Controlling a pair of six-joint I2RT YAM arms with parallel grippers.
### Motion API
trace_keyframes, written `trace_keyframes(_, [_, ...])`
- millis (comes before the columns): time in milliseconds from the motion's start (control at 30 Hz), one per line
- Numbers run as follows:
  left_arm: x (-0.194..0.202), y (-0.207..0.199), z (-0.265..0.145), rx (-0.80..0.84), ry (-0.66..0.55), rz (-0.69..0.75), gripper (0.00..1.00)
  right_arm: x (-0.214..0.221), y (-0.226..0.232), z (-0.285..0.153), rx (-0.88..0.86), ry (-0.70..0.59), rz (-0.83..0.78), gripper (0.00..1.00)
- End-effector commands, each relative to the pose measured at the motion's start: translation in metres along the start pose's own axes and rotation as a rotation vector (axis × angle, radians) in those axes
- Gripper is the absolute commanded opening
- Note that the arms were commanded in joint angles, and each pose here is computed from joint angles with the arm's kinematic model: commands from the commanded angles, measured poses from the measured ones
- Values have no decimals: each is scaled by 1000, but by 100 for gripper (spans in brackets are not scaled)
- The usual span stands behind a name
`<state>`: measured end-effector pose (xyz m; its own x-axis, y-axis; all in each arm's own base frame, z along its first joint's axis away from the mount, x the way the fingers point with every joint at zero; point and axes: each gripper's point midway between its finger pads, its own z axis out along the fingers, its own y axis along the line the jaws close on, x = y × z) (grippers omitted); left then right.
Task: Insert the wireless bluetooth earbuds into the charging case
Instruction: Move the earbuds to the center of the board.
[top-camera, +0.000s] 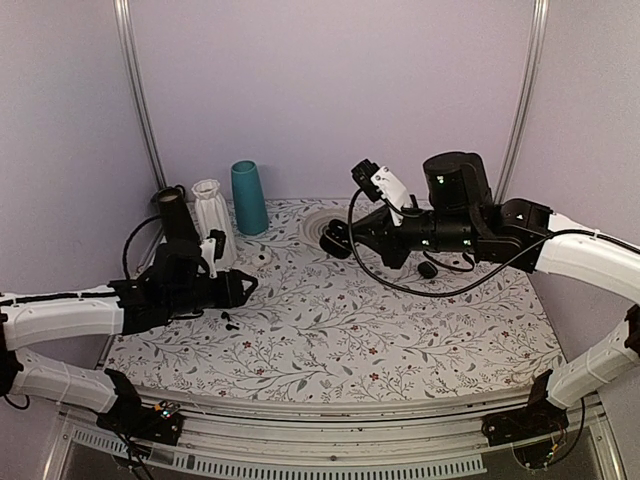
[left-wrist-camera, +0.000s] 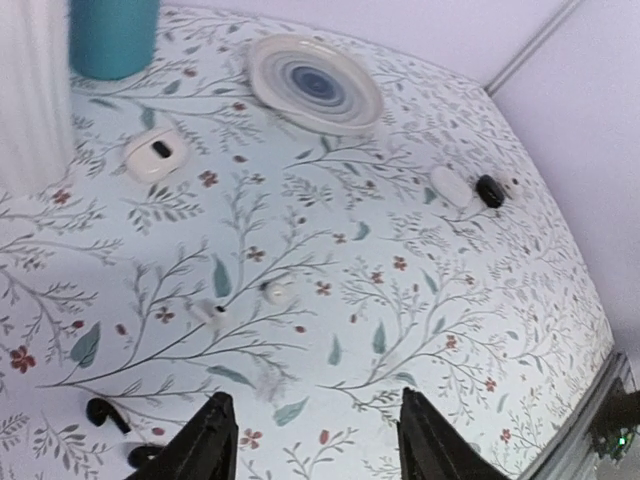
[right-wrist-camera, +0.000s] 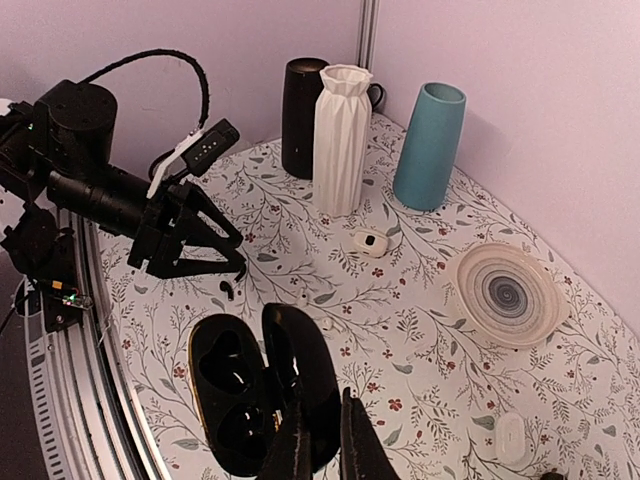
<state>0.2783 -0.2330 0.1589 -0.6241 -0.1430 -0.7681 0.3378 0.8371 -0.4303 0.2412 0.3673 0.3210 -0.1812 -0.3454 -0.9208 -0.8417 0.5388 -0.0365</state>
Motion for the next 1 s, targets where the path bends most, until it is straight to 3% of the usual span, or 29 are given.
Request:
trace_keyframes(0, [12,64,2,-206,-4,-151,55,3,-1,9,-1,-8,7,3])
trace_keyframes(167, [18,82,16,-147,-6,-248,54,4,0,8,-8,-8,8,3])
trace_keyframes(600, [4,118,6,53,-339,-524,58,5,6,-8,-43,-34,21,3])
trace_keyframes(900, [7,114,17,237,-421,-684,57,11,4,-23,-33,-43,28,3])
trace_keyframes(967, [27,118,30,211,-372,-736,57,12,3,-27,-26,-46,30,3])
